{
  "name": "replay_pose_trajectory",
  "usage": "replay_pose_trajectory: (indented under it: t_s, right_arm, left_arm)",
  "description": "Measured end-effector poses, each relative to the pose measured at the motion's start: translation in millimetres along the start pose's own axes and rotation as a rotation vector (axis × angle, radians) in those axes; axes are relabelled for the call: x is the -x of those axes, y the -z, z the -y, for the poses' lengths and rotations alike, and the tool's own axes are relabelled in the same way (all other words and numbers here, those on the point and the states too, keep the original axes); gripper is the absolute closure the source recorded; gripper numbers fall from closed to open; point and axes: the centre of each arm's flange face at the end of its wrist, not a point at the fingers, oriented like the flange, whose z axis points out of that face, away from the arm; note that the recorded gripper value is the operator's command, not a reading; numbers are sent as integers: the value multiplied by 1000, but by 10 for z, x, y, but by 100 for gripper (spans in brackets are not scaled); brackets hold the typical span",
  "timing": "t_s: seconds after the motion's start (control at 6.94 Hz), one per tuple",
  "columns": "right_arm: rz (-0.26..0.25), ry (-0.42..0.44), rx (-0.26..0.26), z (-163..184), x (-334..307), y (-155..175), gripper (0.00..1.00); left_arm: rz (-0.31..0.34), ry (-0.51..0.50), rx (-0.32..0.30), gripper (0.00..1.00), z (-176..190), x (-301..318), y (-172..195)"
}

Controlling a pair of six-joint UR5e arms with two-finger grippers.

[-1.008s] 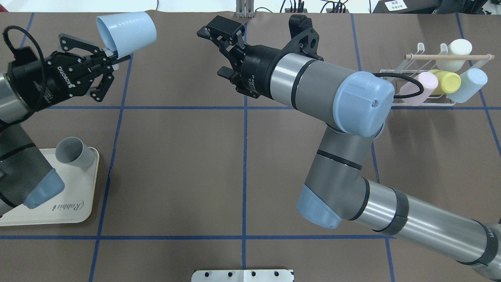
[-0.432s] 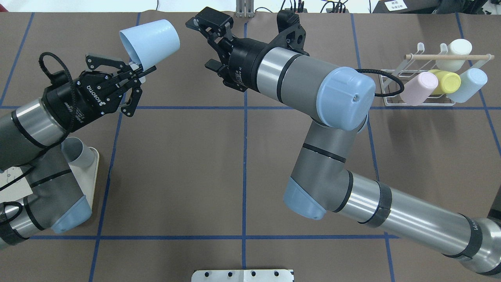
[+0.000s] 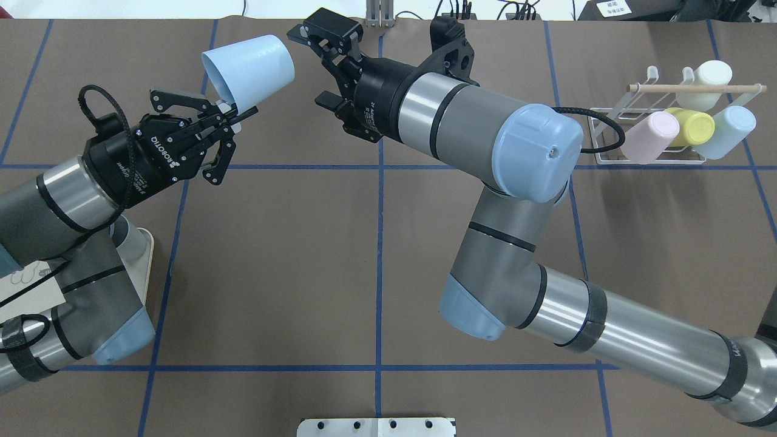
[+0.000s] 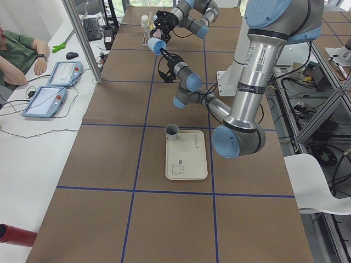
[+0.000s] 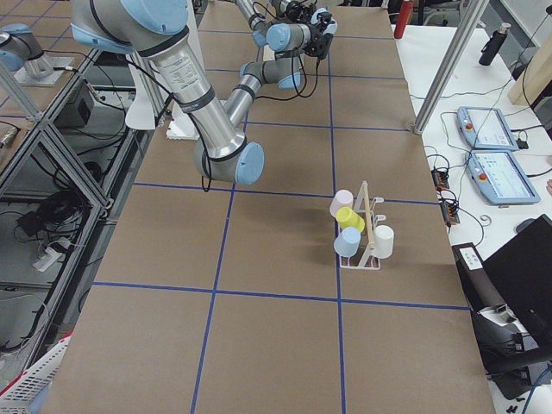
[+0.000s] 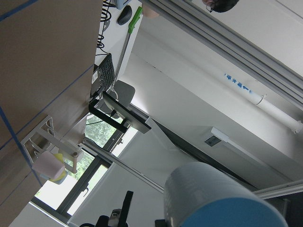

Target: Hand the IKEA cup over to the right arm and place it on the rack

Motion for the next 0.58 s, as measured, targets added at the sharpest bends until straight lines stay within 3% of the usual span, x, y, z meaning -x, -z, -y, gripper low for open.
replay_pose_trajectory:
  t_s: [0.58]
  right_arm:
    - [-2,-7,3,-18,-12,-10,0]
  left_arm:
    - [-11,10,-6,100,-27,110,-188]
